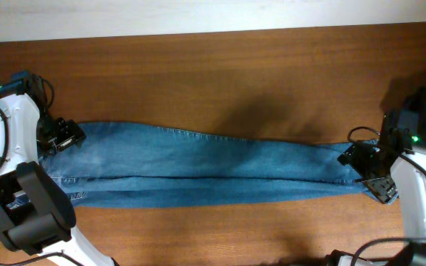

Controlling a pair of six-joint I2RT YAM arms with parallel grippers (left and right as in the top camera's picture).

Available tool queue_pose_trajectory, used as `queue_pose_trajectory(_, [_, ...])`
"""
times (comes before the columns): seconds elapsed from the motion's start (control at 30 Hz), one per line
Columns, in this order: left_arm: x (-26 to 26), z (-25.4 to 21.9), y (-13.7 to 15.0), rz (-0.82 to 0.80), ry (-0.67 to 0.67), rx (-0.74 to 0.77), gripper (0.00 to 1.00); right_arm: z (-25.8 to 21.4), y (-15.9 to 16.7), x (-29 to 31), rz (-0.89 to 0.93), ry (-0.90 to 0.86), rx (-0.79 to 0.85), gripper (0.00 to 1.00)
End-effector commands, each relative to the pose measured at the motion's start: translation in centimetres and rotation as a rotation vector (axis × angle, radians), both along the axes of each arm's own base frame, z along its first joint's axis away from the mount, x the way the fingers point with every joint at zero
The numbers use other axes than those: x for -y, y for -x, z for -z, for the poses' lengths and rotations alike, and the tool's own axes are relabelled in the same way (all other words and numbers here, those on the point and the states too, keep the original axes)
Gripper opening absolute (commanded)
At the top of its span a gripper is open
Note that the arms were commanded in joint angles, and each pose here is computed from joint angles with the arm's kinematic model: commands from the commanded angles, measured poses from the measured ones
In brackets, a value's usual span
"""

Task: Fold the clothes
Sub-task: 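Grasp the stacked leg hems with the right gripper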

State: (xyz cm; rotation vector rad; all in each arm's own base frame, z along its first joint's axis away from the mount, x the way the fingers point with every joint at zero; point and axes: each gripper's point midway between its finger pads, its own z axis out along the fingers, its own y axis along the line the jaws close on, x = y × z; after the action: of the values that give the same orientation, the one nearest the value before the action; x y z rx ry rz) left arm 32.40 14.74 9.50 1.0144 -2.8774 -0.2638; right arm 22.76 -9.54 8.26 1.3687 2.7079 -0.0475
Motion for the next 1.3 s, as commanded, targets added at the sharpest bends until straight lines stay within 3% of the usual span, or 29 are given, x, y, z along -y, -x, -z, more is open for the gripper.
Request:
queue_pose_trajectory(0.0, [-0.1,0.0,0.3,-0.009,0.003,-0.007,0.99,1.5,0.7,0.8,0.080,0.004,-0.054,0.99])
queue_pose_trajectory(0.33, [0.3,0.0,0.1,-0.011,0.027,0.005,0.99,3.1,3.2,4.5,0.307,-0.027,-0.119,0.99])
queue_pose_trajectory(0.77, [0.4,0.0,0.2,-0.012,0.031,0.002,0.99,7.1,3.6,4.5,0.336,-0.053,-0.166,0.99])
queue_pose_trajectory(1.27, [0.6,0.1,0.1,-0.013,0.045,0.007,0.99,10.7,2.4,3.4,0.328,-0.104,-0.073,0.99])
